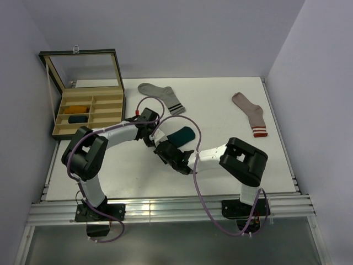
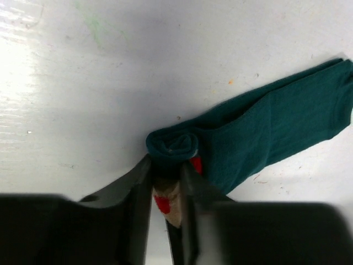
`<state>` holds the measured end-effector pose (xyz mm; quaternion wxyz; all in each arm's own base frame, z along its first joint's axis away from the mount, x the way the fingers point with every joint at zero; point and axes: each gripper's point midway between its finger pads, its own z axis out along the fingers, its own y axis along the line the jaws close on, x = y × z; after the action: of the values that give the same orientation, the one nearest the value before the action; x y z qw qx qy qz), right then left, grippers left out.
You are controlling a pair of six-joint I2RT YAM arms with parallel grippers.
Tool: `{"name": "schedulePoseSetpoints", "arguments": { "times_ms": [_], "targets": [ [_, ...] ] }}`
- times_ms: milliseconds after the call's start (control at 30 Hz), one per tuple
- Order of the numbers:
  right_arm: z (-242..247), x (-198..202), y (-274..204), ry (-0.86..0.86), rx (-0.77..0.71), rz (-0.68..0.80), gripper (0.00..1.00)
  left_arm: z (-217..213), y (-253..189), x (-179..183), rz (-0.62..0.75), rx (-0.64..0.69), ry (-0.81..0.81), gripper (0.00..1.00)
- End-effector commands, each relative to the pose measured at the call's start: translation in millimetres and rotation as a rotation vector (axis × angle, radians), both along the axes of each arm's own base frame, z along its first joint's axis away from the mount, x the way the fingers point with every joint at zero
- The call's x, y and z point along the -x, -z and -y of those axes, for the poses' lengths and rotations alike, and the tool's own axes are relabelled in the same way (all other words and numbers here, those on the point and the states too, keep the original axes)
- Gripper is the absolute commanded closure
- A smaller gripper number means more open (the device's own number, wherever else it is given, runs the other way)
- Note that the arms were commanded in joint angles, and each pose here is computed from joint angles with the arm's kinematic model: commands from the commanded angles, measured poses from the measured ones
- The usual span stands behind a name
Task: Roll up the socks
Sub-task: Roll the sock at the center of the board.
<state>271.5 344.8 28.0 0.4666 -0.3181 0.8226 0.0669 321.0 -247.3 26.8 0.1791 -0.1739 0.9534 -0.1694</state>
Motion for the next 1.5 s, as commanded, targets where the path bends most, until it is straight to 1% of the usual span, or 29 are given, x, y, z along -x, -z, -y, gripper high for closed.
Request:
{"name": "schedulePoseSetpoints", "arguments": {
  "times_ms": [0,33,67,100,133,167,200,233,267,300,367,400,433,500,533,567,633,700,733,767,800,933,1067,1133,1433,1467],
  "targets": [
    [2,1,-3,-0.002,-0.099,-0.109,1.00,-4,-1,12,0.003,0.001,0.014,0.58],
    [4,0,-3,-0.008,-0.127,-0.141,1.00,-4,-1,11,0.023,0.015,0.013,0.50],
    [-3,8,-3,-0.049,-0.185,-0.213,1.00,-3,-10,10,0.050,0.036,0.006,0.37],
    [0,10,-4,-0.059,-0.216,-0.248,1.00,-3,-14,9,0.068,0.051,0.001,0.32],
    [7,0,-7,-0.040,-0.259,-0.271,1.00,-7,-12,11,0.078,0.041,-0.012,0.29],
    [7,1,-8,-0.044,-0.300,-0.314,1.00,-7,-23,4,0.124,0.065,-0.035,0.24],
    [5,7,-9,-0.082,-0.339,-0.363,1.00,-7,-27,3,0.142,0.078,-0.042,0.23],
    [8,1,-12,-0.082,-0.373,-0.387,1.00,-11,-26,4,0.148,0.080,-0.050,0.21],
    [8,3,-12,-0.083,-0.406,-0.426,1.00,-9,-37,0,0.189,0.110,-0.063,0.19],
    [5,11,-13,-0.122,-0.440,-0.480,1.00,-10,-41,-2,0.207,0.119,-0.072,0.17],
    [7,7,-18,-0.117,-0.520,-0.527,1.00,-15,-46,-2,0.241,0.136,-0.097,0.14],
    [7,9,-17,-0.126,-0.547,-0.561,1.00,-13,-53,-5,0.274,0.158,-0.102,0.14],
    [3,13,-23,-0.172,-0.594,-0.595,1.00,-16,-48,-1,0.273,0.156,-0.111,0.14],
    [8,10,-23,-0.154,-0.665,-0.664,1.00,-14,-59,-5,0.325,0.208,-0.125,0.13],
    [7,8,-27,-0.169,-0.699,-0.674,1.00,-16,-53,0,0.320,0.211,-0.126,0.13],
    [9,8,-29,-0.172,-0.734,-0.728,1.00,-15,-57,-1,0.336,0.234,-0.131,0.13],
    [9,6,-27,-0.180,-0.767,-0.769,1.00,-10,-57,1,0.354,0.278,-0.109,0.14],
    [11,6,-21,-0.162,-0.803,-0.849,1.00,-7,-53,3,0.335,0.285,-0.099,0.14],
    [11,2,-24,-0.168,-0.830,-0.847,1.00,-7,-49,3,0.324,0.279,-0.100,0.14],
    [13,3,-19,-0.152,-0.845,-0.886,1.00,-7,-48,3,0.319,0.282,-0.106,0.15],
    [15,-3,-17,-0.135,-0.848,-0.884,1.00,-7,-45,4,0.313,0.280,-0.108,0.15],
    [20,-5,-2,-0.087,-0.838,-0.931,1.00,-9,-35,7,0.291,0.275,-0.121,0.17],
    [25,-6,15,-0.022,-0.875,-1.015,1.00,-9,-28,7,0.270,0.259,-0.119,0.21],
    [26,-10,14,-0.013,-0.897,-1.032,1.00,-8,-22,6,0.258,0.247,-0.116,0.22],
    [35,-18,23,0.047,-0.915,-1.079,1.00,-6,-7,3,0.219,0.222,-0.122,0.28],
    [35,-20,25,0.053,-0.914,-1.083,1.00,-7,-5,3,0.215,0.217,-0.121,0.31]
  ]
}}
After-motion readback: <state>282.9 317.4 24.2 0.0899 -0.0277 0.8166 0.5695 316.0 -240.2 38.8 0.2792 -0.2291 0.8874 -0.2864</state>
